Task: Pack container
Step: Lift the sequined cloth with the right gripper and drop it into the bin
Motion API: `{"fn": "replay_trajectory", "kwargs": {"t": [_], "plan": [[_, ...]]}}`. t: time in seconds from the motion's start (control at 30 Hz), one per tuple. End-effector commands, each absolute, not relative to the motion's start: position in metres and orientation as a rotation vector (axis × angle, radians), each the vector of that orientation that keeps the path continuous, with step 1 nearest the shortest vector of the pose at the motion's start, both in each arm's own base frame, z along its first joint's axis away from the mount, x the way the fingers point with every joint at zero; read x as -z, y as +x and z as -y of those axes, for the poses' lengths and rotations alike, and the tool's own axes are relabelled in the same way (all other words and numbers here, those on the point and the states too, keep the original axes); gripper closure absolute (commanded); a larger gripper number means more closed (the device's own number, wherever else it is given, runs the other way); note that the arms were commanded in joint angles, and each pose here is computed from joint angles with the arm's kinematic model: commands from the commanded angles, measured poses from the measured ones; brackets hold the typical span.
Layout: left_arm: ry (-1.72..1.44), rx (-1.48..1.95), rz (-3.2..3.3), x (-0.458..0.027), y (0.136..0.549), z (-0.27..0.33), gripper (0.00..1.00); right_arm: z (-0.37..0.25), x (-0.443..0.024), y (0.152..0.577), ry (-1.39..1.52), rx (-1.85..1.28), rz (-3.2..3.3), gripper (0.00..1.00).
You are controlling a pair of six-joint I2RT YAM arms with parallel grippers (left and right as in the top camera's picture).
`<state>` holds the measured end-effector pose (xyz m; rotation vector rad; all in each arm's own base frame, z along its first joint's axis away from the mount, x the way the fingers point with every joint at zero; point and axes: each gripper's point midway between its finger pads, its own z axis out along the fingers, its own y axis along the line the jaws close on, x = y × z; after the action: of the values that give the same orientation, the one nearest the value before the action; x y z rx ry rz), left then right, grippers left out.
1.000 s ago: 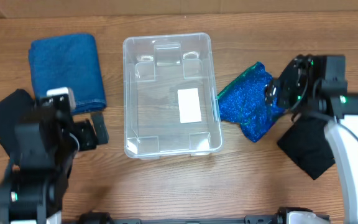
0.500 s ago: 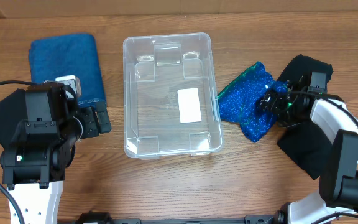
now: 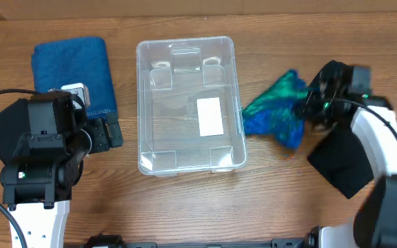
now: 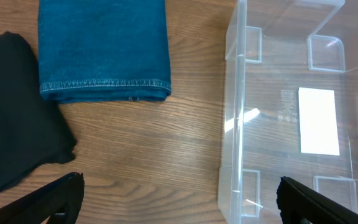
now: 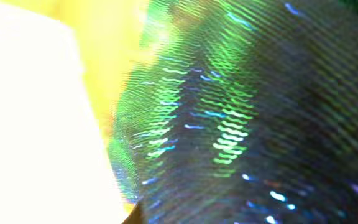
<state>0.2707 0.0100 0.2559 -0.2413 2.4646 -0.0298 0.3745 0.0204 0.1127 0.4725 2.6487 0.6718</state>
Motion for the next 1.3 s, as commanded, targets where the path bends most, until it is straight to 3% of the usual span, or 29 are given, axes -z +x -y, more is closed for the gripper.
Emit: {"fn": "replay_trajectory", "kwargs": {"t": [0.0, 0.07, 0.17, 0.3, 0.43, 0.67, 0.7, 0.73, 0.8, 0.87, 1.0, 1.1, 1.2, 1.23, 1.27], "plan": [[-0.264, 0.024, -2.436, -0.265, 0.274, -0.013, 0.00, -0.052, -0.282, 0.394, 0.084, -0.563, -2.294, 0.96], [-0.264, 0.024, -2.437, -0.265, 0.274, -0.013, 0.00, -0.094, -0.334, 0.382, -0.127, -0.526, -2.190, 0.96], [-0.265, 0.025, -2.437, -0.265, 0.274, -0.013, 0.00, -0.167, -0.345, 0.365, -0.462, -0.545, -2.118, 0.96], [-0.263, 0.029, -2.437, -0.265, 0.274, -0.012, 0.00, -0.249, -0.272, 0.370, -0.803, -0.498, -2.189, 0.96], [-0.264, 0.029, -2.441, -0.264, 0.273, -0.012, 0.00, -0.289, -0.206, 0.387, -0.977, -0.480, -2.218, 0.96], [-0.264, 0.029, -2.441, -0.264, 0.273, -0.012, 0.00, -0.311, -0.170, 0.398, -1.060, -0.498, -2.202, 0.96], [-0.264, 0.029, -2.441, -0.264, 0.273, -0.012, 0.00, -0.309, -0.168, 0.401, -1.039, -0.485, -2.214, 0.74], [-0.264, 0.029, -2.441, -0.264, 0.273, -0.012, 0.00, -0.295, -0.166, 0.418, -0.923, -0.391, -2.252, 0.00], [-0.264, 0.029, -2.442, -0.264, 0.273, -0.012, 0.00, -0.249, -0.169, 0.456, -0.560, -0.162, -2.313, 0.00], [-0.264, 0.029, -2.443, -0.264, 0.273, -0.012, 0.00, -0.235, -0.184, 0.458, -0.512, -0.123, -2.327, 0.00], [-0.264, 0.029, -2.445, -0.264, 0.272, -0.012, 0.00, -0.200, -0.274, 0.455, -0.271, 0.006, -2.174, 0.00], [-0.264, 0.029, -2.446, -0.264, 0.272, -0.012, 0.00, -0.119, -0.334, 0.439, 0.060, 0.008, -2.101, 0.00], [-0.264, 0.028, -2.446, -0.264, 0.272, -0.012, 0.00, -0.024, -0.318, 0.436, 0.308, 0.029, -2.191, 0.00], [-0.264, 0.028, -2.446, -0.264, 0.272, -0.012, 0.00, 0.040, -0.282, 0.434, 0.471, 0.014, -2.293, 0.00], [-0.264, 0.028, -2.446, -0.264, 0.272, -0.012, 0.00, 0.064, -0.269, 0.433, 0.540, 0.017, -2.322, 0.00]]}}
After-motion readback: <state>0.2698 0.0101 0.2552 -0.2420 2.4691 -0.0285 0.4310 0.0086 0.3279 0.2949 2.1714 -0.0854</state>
